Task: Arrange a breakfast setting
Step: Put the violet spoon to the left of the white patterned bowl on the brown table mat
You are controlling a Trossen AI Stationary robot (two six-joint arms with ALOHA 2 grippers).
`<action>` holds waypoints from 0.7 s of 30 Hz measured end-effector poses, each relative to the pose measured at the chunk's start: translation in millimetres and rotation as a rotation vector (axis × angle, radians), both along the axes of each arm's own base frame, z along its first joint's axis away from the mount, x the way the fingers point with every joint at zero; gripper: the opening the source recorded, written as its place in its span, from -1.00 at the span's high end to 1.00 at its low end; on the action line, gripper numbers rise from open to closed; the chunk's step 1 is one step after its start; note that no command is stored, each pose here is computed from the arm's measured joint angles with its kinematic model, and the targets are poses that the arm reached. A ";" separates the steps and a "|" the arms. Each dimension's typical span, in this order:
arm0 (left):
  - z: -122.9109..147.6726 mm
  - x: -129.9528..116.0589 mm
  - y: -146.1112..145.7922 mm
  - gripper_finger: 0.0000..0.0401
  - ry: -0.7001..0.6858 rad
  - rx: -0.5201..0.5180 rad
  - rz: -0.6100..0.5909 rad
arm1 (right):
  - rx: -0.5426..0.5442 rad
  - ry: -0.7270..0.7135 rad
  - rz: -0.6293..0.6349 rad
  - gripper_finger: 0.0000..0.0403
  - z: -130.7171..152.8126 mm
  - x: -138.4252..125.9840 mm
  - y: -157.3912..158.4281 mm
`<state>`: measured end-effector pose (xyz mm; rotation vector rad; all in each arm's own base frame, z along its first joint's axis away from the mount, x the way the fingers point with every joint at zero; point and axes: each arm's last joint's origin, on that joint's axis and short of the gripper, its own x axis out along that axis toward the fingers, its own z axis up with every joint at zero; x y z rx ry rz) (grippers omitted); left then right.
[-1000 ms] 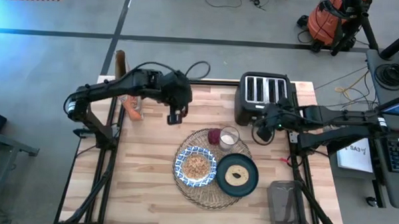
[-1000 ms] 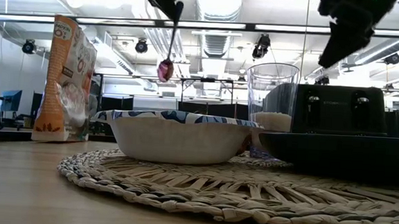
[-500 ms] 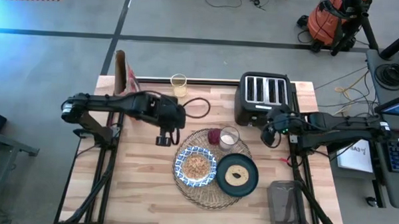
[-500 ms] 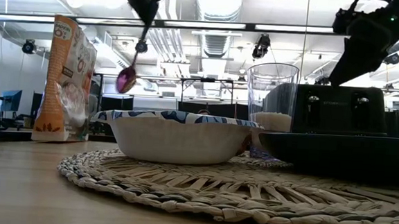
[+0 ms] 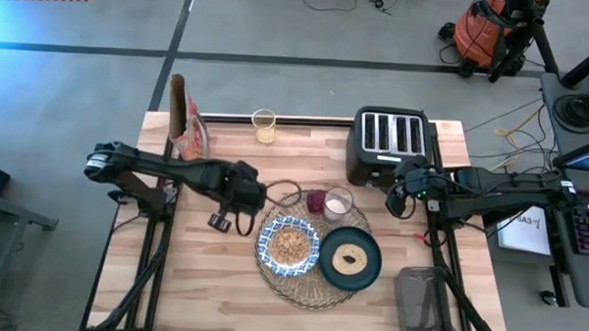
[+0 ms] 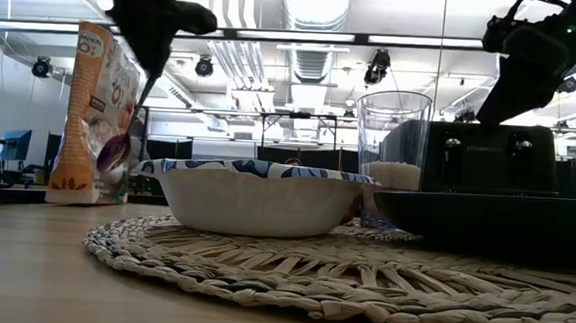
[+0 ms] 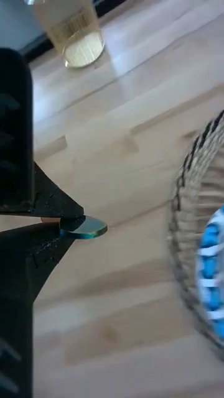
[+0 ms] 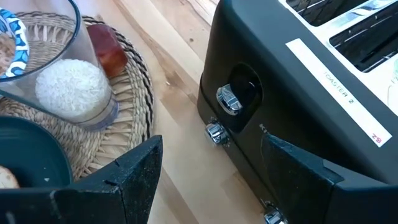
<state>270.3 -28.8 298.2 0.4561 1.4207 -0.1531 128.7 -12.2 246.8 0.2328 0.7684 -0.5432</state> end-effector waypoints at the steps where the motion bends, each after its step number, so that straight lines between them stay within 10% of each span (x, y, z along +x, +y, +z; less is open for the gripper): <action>1: -4.7 -1.2 -2.4 1.00 0.016 0.025 -0.031 | 0.000 0.002 0.000 -0.29 -0.2 0.2 0.0; 21: -39.7 -5.6 -52.8 1.00 0.081 0.272 -0.626 | -0.001 0.008 -0.001 -0.29 -0.9 1.2 0.0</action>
